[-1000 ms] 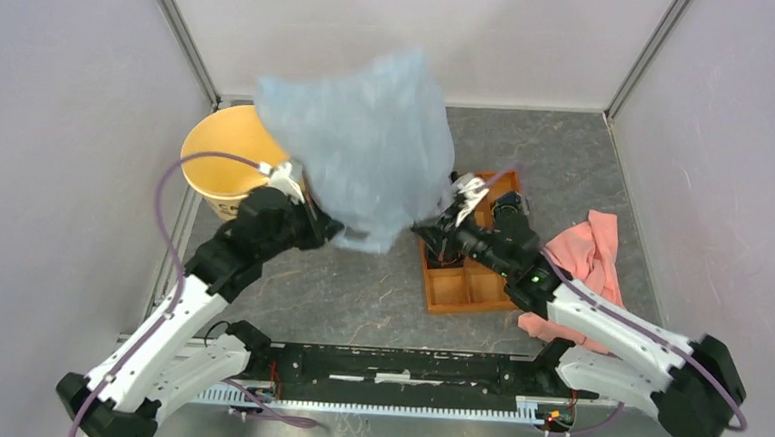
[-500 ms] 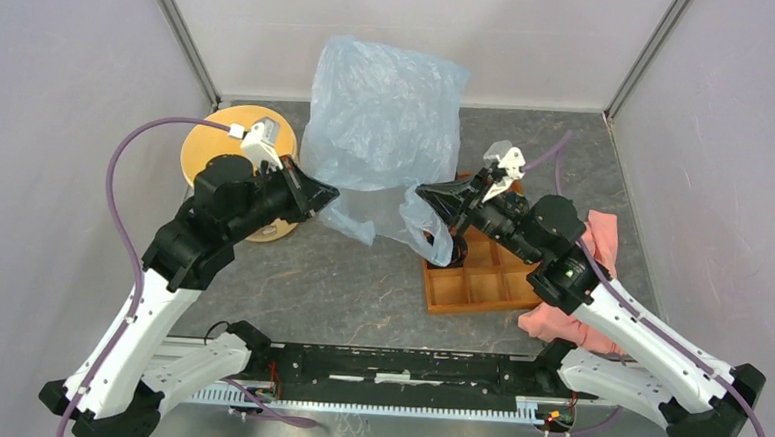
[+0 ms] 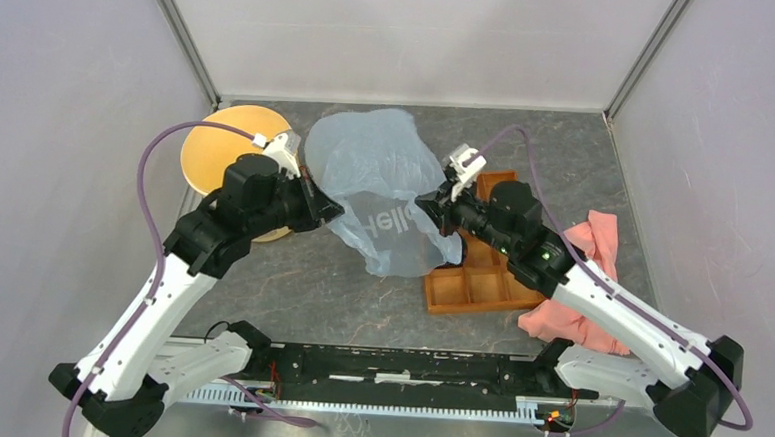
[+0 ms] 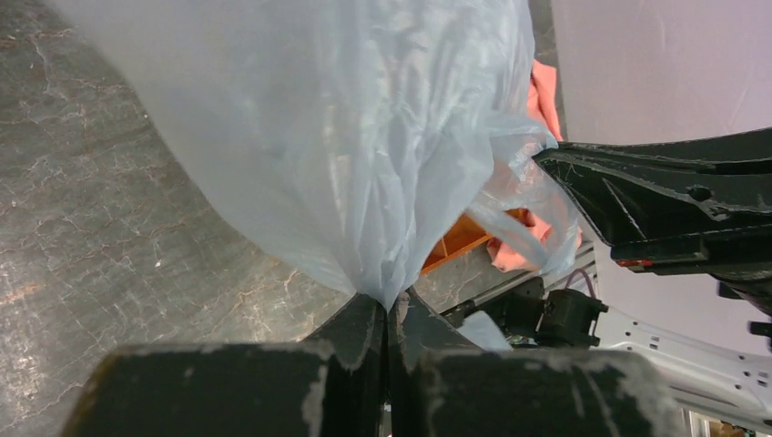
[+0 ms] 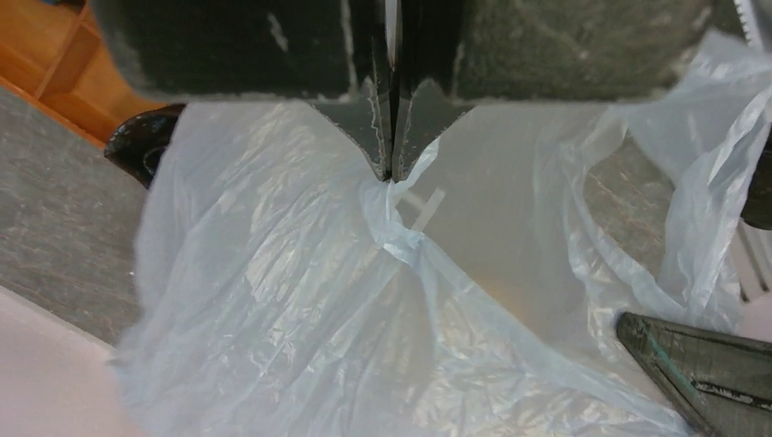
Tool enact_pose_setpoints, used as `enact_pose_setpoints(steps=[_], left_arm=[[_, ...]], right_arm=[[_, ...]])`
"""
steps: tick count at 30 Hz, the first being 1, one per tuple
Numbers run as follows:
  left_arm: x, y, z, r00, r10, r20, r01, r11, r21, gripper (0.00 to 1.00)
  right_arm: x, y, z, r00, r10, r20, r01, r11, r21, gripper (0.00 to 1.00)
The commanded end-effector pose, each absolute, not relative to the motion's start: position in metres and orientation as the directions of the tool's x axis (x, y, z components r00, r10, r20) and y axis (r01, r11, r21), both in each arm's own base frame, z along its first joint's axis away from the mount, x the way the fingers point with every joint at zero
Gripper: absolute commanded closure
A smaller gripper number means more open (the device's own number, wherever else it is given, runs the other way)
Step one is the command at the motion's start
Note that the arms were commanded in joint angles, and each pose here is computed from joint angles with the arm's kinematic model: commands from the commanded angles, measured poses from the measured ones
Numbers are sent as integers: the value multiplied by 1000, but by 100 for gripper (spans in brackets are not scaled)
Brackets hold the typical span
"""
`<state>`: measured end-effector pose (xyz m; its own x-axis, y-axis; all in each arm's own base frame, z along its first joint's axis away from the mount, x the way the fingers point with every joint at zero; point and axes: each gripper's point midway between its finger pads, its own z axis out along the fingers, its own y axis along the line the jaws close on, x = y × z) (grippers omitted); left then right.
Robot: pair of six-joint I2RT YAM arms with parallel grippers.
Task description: Put the trash bags into the trash bin
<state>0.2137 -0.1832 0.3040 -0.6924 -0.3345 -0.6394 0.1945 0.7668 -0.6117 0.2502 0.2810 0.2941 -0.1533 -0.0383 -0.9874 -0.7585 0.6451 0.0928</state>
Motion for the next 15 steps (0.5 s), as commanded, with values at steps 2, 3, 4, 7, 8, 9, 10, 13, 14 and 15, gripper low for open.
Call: enact_pose_setpoints(steps=[2, 3, 4, 7, 8, 9, 10, 13, 14, 15], left_arm=[[230, -189, 295, -707, -324, -628, 169, 785, -596, 97], [233, -188, 290, -710, -319, -628, 153, 800, -580, 97], [235, -185, 284, -715, -310, -627, 136, 818, -559, 97], [239, -183, 274, -728, -292, -620, 113, 842, -528, 98], [239, -184, 276, -728, -286, -623, 125, 838, -531, 98], [238, -186, 278, -728, -284, -624, 136, 833, -537, 98], [238, -186, 280, -724, -286, -628, 142, 829, -541, 98], [237, -190, 287, -719, -290, -632, 162, 814, -558, 98], [236, -192, 288, -721, -285, -631, 173, 808, -564, 98], [236, -194, 289, -726, -278, -629, 184, 803, -567, 98]], right_arm=[[266, 287, 280, -181, -246, -952, -770, 638, -18, 94], [266, 289, 272, -198, -272, -942, -774, 632, -20, 91], [266, 289, 267, -209, -285, -935, -775, 632, -19, 89], [266, 285, 257, -243, -329, -912, -755, 655, -35, 74], [264, 283, 254, -254, -346, -903, -751, 659, -41, 67], [264, 279, 252, -259, -358, -897, -733, 678, -59, 58], [261, 277, 250, -259, -366, -894, -729, 681, -67, 48], [249, 273, 240, -257, -383, -887, -731, 678, -80, 23], [245, 272, 237, -235, -399, -886, -740, 665, -103, 18], [242, 270, 234, -219, -413, -884, -741, 660, -124, 13]])
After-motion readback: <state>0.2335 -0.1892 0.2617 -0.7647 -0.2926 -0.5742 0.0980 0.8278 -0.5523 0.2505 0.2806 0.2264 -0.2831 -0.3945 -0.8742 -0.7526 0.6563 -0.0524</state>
